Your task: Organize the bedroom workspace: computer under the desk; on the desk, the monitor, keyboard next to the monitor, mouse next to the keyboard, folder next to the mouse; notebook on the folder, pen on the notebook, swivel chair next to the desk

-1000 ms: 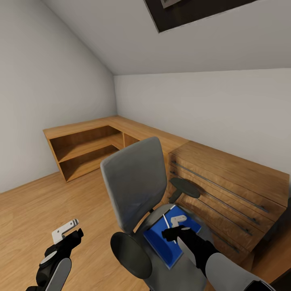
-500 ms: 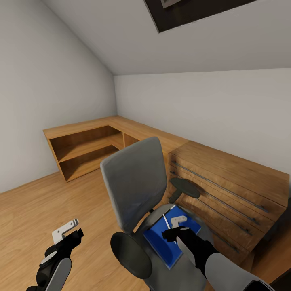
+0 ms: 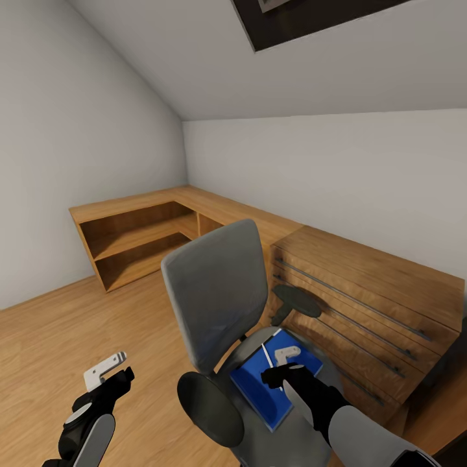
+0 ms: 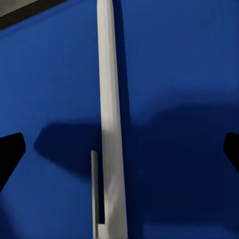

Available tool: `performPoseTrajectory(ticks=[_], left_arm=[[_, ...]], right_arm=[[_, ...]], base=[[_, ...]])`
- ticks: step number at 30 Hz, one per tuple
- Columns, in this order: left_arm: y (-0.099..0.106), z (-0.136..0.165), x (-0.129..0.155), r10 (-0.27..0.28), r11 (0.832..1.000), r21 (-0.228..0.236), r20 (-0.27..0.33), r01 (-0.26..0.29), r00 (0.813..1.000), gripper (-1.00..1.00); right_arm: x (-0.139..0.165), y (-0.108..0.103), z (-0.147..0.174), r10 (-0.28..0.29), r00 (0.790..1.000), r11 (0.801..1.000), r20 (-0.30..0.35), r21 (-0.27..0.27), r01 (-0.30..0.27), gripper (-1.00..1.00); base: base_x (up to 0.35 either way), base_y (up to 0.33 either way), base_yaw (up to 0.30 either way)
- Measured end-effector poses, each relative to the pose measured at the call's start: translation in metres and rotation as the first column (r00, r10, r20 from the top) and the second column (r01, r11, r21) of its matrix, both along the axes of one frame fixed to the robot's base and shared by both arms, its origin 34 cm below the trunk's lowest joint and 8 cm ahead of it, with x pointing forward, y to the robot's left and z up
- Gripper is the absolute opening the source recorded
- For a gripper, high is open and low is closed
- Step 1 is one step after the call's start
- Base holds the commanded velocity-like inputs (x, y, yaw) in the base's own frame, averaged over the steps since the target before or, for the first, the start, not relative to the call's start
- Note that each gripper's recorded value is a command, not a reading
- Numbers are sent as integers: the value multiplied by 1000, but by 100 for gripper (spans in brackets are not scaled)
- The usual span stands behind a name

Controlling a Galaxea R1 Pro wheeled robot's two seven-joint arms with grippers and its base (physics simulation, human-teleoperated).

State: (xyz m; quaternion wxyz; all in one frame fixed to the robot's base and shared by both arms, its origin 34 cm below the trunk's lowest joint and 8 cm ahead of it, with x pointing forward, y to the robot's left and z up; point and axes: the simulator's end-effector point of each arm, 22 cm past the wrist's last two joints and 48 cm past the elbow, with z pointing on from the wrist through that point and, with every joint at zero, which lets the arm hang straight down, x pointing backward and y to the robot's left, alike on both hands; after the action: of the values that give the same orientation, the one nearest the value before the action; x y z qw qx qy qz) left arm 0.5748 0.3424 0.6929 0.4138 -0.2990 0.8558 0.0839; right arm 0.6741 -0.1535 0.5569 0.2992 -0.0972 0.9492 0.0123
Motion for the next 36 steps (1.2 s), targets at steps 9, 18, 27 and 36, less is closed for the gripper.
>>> performPoseTrajectory(ticks=[9, 18, 27, 36], left_arm=[[0, -4, 0, -1, 1000, 0, 0, 1, 1000, 100], [0, -4, 0, 0, 1000, 1, 0, 0, 1000, 100], [0, -4, -1, 0, 1000, 0, -1, 0, 1000, 100], [0, -4, -1, -1, 1000, 0, -1, 1, 1000, 100]], right_arm=[[0, 1, -4, 1, 1000, 1000, 0, 0, -1, 100], [-1, 4, -3, 7, 1000, 1000, 1, 0, -7, -100], [-1, 5, -3, 7, 1000, 1000, 2, 4, -7, -100], [0, 6, -3, 7, 1000, 1000, 3, 5, -7, -100]], base=[[0, 0, 0], [0, 0, 0], [0, 0, 0], [0, 0, 0]])
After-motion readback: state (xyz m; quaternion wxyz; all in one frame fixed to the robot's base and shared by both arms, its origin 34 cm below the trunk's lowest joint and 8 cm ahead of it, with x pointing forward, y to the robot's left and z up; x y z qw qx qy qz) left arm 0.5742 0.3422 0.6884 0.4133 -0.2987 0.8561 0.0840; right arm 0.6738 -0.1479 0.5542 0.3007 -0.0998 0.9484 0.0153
